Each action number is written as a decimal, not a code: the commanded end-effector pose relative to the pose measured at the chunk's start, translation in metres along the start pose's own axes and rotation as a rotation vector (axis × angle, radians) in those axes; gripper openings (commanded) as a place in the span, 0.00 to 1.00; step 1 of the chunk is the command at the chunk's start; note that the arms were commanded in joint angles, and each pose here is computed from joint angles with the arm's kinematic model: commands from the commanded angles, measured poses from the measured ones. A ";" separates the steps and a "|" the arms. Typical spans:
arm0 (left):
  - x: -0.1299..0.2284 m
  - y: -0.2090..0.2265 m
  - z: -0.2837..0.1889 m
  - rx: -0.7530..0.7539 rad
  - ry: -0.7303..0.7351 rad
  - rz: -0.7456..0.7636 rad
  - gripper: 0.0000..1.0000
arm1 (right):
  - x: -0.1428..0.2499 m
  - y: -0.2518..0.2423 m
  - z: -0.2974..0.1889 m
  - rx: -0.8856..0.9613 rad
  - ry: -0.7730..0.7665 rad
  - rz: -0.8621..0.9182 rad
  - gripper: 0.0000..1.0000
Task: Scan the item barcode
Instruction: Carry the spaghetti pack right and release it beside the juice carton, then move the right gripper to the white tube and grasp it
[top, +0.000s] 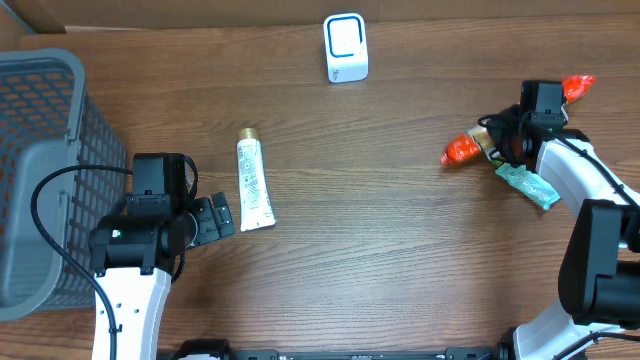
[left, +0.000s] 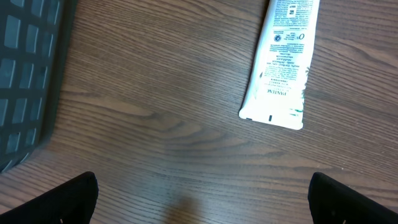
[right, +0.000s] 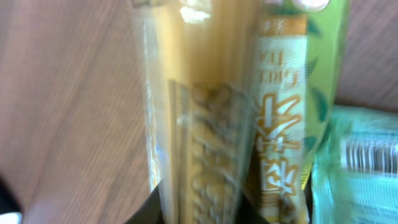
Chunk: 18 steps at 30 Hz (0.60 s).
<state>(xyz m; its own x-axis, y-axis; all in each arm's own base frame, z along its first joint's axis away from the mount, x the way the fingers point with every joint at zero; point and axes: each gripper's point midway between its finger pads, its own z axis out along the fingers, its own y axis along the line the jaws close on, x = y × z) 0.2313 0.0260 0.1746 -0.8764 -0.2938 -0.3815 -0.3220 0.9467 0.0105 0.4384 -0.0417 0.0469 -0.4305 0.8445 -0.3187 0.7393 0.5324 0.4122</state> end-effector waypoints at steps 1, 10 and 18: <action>-0.001 0.002 0.000 -0.011 -0.005 -0.009 1.00 | -0.008 -0.010 -0.009 0.042 -0.033 0.012 0.26; -0.001 0.002 0.000 -0.011 -0.005 -0.010 1.00 | -0.022 0.024 -0.043 -0.056 -0.043 -0.140 0.71; -0.001 0.002 0.000 -0.011 -0.005 -0.009 1.00 | 0.020 0.072 -0.117 -0.341 0.157 -0.389 0.66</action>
<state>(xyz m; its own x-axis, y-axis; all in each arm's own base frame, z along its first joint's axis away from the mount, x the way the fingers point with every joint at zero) 0.2313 0.0260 0.1746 -0.8764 -0.2938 -0.3815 -0.3220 0.9467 0.0105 0.4217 -0.0166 0.1437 -0.6365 0.6613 -0.3970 0.4992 0.7456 0.4415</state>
